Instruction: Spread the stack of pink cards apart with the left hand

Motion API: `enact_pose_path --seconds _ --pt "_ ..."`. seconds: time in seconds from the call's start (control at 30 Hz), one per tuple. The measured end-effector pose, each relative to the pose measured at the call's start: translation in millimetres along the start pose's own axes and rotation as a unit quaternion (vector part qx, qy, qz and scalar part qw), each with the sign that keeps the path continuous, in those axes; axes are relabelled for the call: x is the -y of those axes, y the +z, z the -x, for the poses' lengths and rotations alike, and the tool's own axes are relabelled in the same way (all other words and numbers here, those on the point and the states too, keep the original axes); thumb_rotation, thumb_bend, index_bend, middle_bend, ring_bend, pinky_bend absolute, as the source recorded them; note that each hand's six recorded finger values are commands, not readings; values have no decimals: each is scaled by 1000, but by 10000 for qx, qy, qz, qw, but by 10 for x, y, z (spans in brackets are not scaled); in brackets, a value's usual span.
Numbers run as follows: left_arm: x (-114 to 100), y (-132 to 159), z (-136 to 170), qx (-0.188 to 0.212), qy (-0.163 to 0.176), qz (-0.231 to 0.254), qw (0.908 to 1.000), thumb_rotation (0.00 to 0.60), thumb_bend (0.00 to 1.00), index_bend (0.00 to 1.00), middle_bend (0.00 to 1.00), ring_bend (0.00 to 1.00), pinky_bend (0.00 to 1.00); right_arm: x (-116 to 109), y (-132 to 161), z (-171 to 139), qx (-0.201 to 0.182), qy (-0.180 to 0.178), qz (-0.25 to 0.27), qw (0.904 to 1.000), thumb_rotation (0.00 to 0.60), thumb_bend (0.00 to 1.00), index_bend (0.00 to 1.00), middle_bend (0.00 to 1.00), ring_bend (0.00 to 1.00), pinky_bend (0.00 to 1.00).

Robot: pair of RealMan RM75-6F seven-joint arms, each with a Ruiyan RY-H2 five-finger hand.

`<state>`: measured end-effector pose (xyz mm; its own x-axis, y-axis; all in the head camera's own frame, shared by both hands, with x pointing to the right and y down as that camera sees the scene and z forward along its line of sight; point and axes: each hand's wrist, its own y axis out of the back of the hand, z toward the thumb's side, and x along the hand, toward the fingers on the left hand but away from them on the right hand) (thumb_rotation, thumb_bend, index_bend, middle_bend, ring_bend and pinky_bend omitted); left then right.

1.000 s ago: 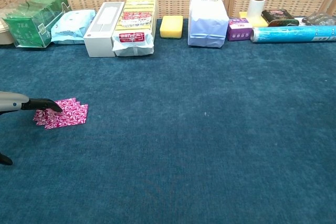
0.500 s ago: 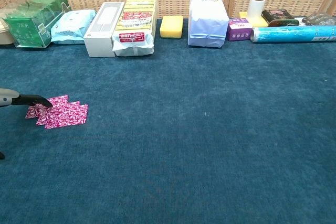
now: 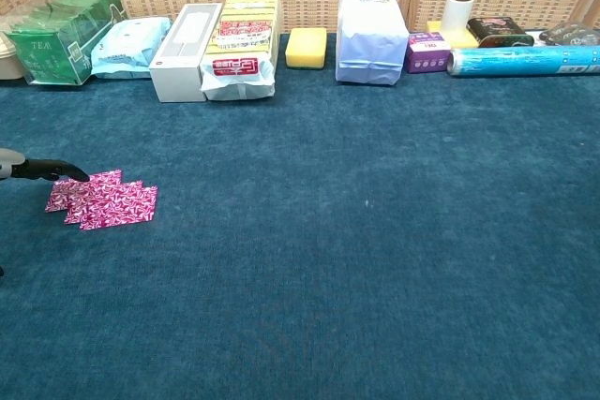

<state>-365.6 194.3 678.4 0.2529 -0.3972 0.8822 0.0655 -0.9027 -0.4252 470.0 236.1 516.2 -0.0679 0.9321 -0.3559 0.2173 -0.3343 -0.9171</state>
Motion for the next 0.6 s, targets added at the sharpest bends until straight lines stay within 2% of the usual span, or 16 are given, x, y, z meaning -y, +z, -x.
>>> enact_pose_path --seconds 0.27,0.6 --pt "55 113 -9 184 -76 -37 9998 600 5 0 0 0 32 -7 -2 -1 -6 -9 11 10000 600 0 81 0 0 0" --pt "108 67 -127 77 -168 1 9998 600 6 0 0 0 42 -8 -16 9 11 -14 -1 10000 600 0 81 0 0 0"
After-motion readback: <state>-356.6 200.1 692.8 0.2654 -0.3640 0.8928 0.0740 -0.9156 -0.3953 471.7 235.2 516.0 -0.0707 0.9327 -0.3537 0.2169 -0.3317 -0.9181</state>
